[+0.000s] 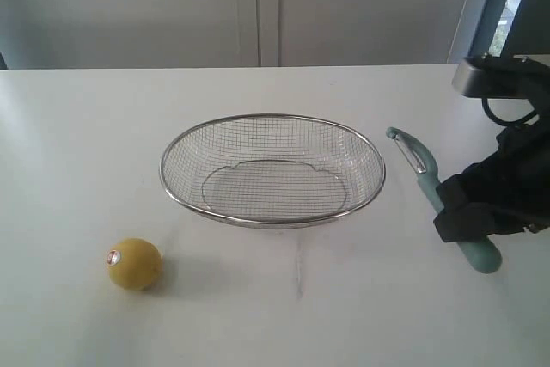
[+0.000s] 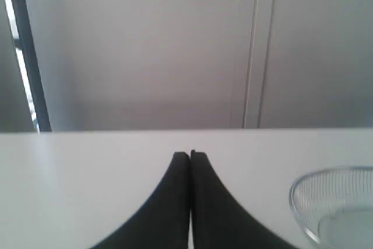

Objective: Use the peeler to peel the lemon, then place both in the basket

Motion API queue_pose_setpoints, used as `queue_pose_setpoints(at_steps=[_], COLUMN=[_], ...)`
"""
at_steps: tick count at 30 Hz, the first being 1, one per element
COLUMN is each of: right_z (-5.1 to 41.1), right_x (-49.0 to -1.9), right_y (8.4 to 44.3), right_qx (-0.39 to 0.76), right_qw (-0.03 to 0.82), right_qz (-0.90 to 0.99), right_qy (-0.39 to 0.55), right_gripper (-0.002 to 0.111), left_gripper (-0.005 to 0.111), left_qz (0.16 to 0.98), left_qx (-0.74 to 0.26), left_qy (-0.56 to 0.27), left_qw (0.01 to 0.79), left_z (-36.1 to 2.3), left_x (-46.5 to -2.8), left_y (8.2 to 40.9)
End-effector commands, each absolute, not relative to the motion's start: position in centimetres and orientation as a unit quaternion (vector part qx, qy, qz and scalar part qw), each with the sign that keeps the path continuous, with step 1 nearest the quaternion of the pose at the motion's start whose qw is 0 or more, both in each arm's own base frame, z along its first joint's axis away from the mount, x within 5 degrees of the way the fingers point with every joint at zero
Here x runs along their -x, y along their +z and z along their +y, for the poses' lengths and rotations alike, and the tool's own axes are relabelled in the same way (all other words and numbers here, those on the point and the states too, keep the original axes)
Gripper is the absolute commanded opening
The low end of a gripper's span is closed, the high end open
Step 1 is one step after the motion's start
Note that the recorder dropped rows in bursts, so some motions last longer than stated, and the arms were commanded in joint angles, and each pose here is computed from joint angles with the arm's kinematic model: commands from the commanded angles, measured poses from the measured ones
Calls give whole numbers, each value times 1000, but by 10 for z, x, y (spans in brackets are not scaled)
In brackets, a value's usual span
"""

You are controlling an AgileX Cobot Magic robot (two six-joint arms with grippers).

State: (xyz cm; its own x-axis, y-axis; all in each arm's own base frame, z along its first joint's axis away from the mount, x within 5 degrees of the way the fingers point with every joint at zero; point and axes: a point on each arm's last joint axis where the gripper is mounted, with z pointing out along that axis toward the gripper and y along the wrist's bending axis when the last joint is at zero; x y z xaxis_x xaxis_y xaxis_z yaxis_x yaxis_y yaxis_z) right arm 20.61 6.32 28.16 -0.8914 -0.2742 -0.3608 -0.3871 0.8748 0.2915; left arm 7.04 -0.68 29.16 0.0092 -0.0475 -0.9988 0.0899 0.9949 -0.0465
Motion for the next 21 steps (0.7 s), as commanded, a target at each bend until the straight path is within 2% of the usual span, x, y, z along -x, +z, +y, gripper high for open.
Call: queue_pose_setpoints(at_steps=[1,4,12,17,21], right_z=[62,62,62,62,62], right_x=[-206,-206,-206,-206,-206], right_y=[283,283,283,283,283], right_qx=[175,175,175,175,175], right_qw=[164,164,164,164,164], right_qz=[954,954,954,954,954], right_qy=[180,180,180,180,180], right_gripper=[0,0,0,0,0], left_gripper=[0,0,0,0,0], left_qz=[762,800,878,892,870], left_qx=[-36,-72,-107,-188,-272], left_qy=[-46,-26,-37,-113,-173], left_qw=[645,595,465,396,374], left_z=[-9,-11,-17,-36,-56], left_x=[-72,-72,-100,-119,-134], left_y=[286,291,302,308,309])
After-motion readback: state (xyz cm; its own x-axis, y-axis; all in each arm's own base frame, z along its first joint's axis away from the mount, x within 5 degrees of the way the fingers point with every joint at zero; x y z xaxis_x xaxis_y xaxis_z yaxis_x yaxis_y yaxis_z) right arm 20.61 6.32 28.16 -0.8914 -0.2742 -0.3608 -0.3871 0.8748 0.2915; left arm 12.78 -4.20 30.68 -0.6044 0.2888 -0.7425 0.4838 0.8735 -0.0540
